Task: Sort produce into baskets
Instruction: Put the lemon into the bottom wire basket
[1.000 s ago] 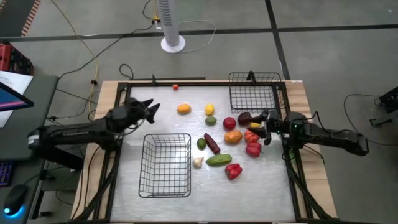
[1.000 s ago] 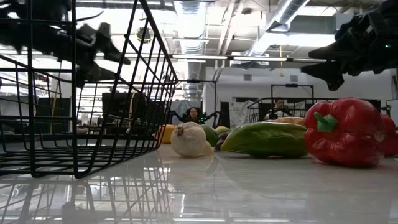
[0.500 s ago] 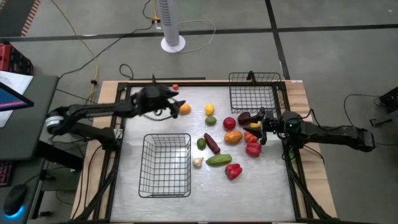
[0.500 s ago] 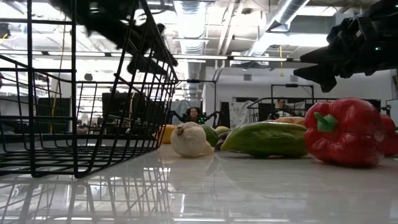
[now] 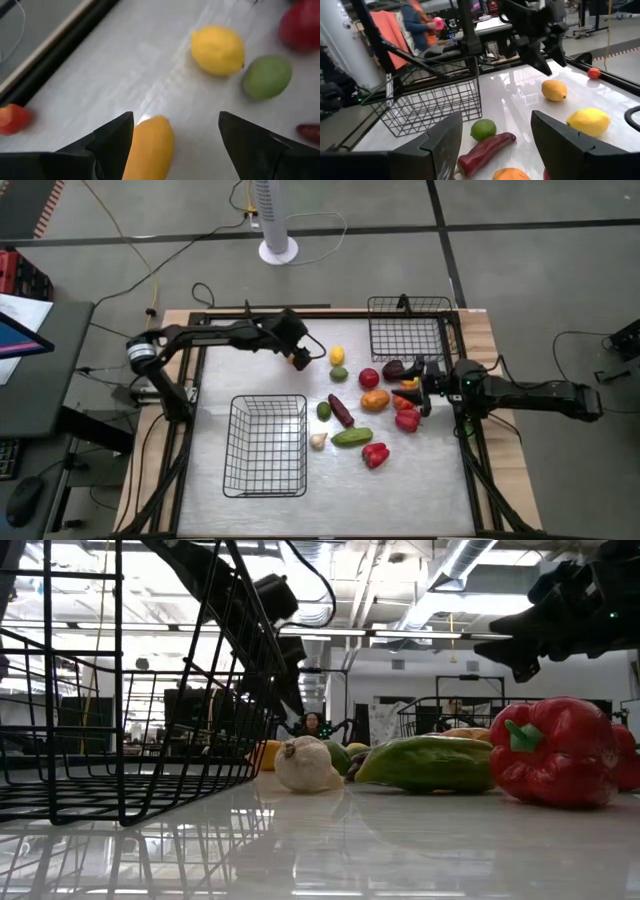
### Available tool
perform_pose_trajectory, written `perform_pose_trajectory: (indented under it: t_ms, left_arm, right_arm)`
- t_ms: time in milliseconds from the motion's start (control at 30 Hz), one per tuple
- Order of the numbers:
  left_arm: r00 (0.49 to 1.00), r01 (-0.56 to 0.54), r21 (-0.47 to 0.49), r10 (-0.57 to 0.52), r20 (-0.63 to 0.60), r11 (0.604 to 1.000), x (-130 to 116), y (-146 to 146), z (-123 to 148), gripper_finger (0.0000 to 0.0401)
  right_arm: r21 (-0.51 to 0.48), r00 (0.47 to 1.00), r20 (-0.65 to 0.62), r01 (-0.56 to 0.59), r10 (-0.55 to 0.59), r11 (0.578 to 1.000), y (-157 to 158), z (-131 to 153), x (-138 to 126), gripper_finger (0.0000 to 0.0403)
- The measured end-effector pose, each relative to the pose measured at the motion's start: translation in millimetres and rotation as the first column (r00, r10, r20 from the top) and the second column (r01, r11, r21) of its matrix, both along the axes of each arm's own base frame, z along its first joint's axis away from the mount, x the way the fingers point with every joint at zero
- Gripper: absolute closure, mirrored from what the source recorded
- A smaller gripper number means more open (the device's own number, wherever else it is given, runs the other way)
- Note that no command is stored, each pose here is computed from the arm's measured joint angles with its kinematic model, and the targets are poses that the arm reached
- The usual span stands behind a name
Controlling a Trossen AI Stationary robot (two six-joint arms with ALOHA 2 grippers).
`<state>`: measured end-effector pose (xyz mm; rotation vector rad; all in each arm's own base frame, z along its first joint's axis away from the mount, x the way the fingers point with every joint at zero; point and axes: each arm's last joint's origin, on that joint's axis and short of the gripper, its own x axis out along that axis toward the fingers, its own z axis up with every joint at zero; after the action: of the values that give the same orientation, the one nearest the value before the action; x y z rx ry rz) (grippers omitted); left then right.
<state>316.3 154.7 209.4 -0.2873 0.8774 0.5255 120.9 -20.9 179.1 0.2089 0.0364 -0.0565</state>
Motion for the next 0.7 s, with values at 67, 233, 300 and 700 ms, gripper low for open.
perform_pose_trajectory:
  t_ms: [67, 233, 300, 700]
  left_arm:
    - [0.999, 0.024, 0.0, -0.024, -0.036, 1.0, 3.7, 0.3, -2.2, 0.0122]
    - [0.992, 0.079, 0.028, -0.076, -0.096, 0.997, 4.3, -0.1, -6.6, 0.0122]
    - [0.986, 0.123, 0.031, -0.119, -0.115, 0.992, 4.0, -0.5, -10.1, 0.0122]
    - [0.964, 0.197, 0.103, -0.173, -0.203, 0.975, 1.4, 4.6, -16.6, 0.0122]
  right_arm:
    - [-0.01, 1.0, 0.0, -0.005, 0.005, 1.0, 0.6, 0.0, 0.1, 0.0138]
    - [-0.026, 1.0, -0.005, -0.005, 0.005, 1.0, 0.6, -0.4, 0.1, 0.0138]
    - [-0.027, 1.0, -0.008, -0.005, 0.005, 1.0, 0.5, -0.7, 0.2, 0.0138]
    - [-0.034, 1.0, -0.019, -0.009, 0.008, 0.999, 0.6, -1.7, 0.2, 0.0138]
